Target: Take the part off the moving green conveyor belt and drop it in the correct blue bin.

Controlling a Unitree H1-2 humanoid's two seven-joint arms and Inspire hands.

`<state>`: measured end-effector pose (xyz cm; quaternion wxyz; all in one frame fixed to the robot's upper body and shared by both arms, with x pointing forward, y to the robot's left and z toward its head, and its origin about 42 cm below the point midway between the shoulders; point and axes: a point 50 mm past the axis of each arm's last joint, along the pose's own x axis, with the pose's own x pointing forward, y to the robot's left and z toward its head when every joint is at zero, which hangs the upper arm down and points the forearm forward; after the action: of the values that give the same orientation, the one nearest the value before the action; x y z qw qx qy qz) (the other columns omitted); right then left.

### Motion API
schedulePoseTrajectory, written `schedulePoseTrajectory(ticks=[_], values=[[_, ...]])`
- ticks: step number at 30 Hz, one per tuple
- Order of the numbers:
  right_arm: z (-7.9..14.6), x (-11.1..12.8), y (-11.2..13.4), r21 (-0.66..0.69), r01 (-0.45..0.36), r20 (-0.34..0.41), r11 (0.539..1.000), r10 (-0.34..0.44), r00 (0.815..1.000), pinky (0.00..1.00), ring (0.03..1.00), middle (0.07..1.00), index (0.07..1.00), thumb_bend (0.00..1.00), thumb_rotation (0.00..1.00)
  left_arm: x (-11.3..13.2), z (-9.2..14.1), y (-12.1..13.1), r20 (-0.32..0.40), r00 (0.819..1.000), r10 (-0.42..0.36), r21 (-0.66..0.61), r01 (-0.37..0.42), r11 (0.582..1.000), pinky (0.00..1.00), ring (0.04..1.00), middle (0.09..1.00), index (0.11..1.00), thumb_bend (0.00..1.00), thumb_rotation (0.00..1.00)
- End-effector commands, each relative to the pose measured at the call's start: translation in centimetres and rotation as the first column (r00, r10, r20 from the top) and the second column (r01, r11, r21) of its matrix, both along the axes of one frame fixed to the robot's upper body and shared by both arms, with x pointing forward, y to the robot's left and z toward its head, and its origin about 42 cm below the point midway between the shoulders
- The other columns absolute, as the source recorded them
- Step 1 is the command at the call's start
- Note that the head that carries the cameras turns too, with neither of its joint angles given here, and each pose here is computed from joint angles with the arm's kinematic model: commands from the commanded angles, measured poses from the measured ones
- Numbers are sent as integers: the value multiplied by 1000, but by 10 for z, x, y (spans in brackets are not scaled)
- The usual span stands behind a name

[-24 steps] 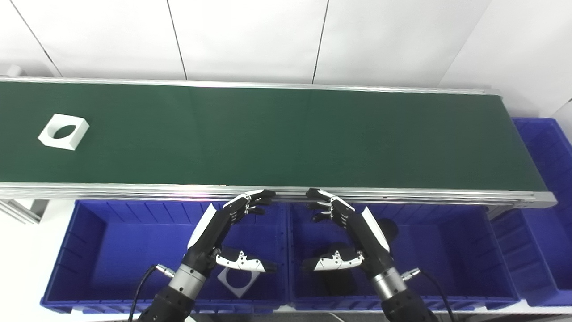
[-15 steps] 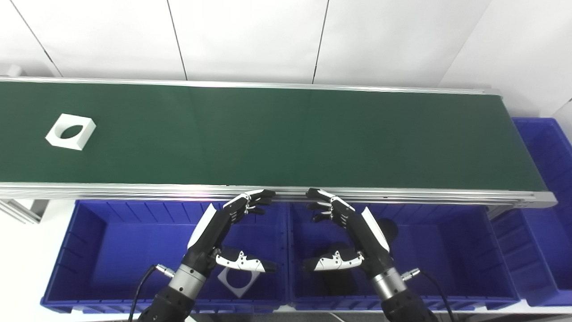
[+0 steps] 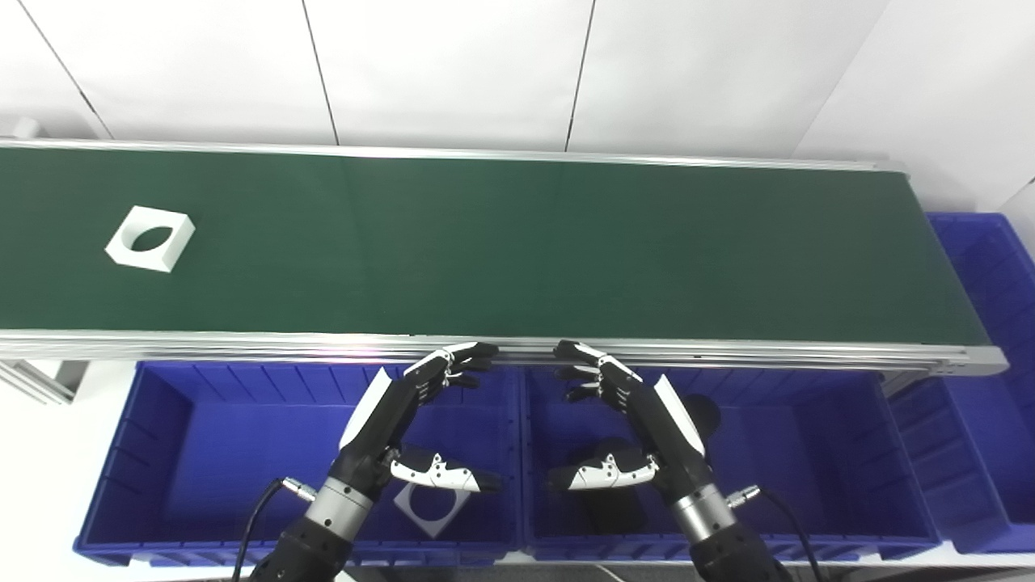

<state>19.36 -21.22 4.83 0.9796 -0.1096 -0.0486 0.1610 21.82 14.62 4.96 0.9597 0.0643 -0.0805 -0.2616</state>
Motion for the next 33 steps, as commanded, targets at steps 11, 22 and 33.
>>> schedulePoseTrajectory(ticks=[11, 22, 33], values=[[6, 5, -2, 10, -1, 73, 1000, 1, 997, 655, 781, 887, 811, 994, 268, 6, 6, -6, 52, 999, -5, -15, 6, 1000, 708, 788, 829, 782, 993, 218], [-12, 2, -32, -7, 14, -6, 1000, -14, 1000, 671, 787, 901, 822, 980, 290, 3, -13, -32, 10, 1000, -9, 20, 9, 1000, 707, 785, 818, 777, 992, 194], [-25, 6, -48, -22, 27, -60, 999, -28, 998, 676, 798, 890, 811, 989, 271, 4, -27, -46, -12, 1000, -7, 56, 7, 998, 697, 792, 824, 778, 996, 202]])
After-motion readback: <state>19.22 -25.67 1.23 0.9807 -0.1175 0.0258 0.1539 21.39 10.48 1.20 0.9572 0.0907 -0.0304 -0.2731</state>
